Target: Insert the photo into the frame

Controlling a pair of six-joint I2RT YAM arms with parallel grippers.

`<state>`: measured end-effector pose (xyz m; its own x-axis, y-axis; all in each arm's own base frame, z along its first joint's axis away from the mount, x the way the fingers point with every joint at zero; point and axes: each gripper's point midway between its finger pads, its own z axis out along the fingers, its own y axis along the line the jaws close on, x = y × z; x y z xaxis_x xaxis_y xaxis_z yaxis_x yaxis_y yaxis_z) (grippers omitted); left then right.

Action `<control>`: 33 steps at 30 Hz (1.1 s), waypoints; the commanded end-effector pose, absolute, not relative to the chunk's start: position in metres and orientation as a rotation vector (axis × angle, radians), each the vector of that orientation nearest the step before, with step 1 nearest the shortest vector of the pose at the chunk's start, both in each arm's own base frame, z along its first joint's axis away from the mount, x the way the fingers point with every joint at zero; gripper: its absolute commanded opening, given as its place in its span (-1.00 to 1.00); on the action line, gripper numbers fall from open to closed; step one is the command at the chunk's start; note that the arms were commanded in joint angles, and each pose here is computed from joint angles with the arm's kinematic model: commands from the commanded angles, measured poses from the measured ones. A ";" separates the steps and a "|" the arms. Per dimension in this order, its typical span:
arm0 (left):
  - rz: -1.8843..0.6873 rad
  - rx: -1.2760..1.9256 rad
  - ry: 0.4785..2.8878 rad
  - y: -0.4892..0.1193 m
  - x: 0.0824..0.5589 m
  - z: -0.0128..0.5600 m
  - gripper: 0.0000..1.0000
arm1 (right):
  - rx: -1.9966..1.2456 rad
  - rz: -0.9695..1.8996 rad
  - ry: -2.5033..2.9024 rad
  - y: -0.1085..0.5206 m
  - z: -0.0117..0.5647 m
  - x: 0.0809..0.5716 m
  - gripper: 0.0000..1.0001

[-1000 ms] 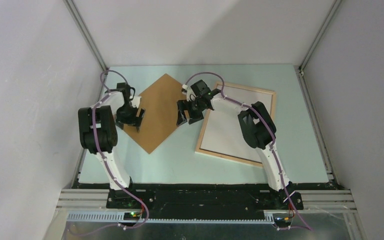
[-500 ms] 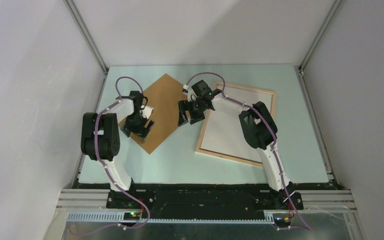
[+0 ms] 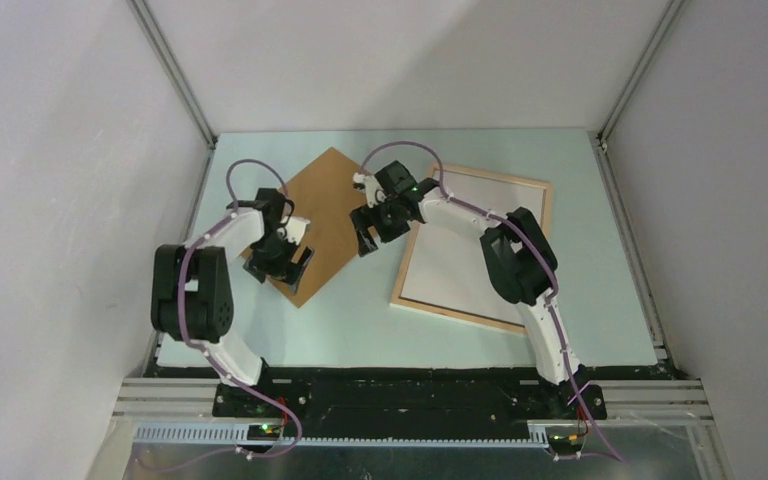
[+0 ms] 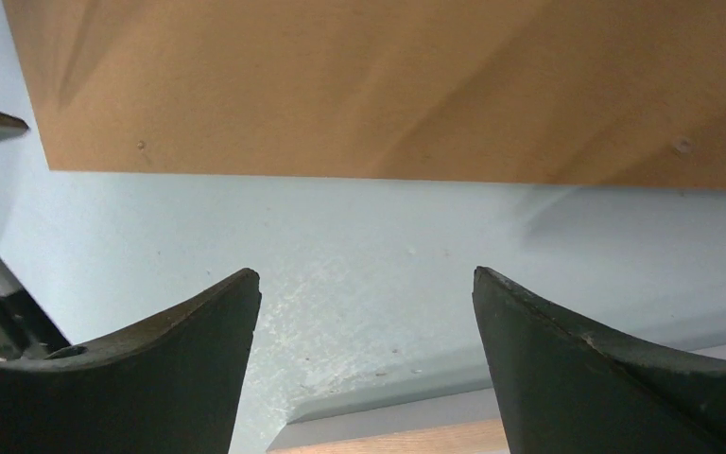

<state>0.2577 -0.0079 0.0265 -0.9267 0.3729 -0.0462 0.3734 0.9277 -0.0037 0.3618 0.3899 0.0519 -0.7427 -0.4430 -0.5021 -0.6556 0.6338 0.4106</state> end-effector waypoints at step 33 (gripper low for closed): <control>0.067 -0.194 2.659 0.132 0.238 0.126 0.99 | -1.674 0.511 1.836 0.581 0.054 0.236 0.59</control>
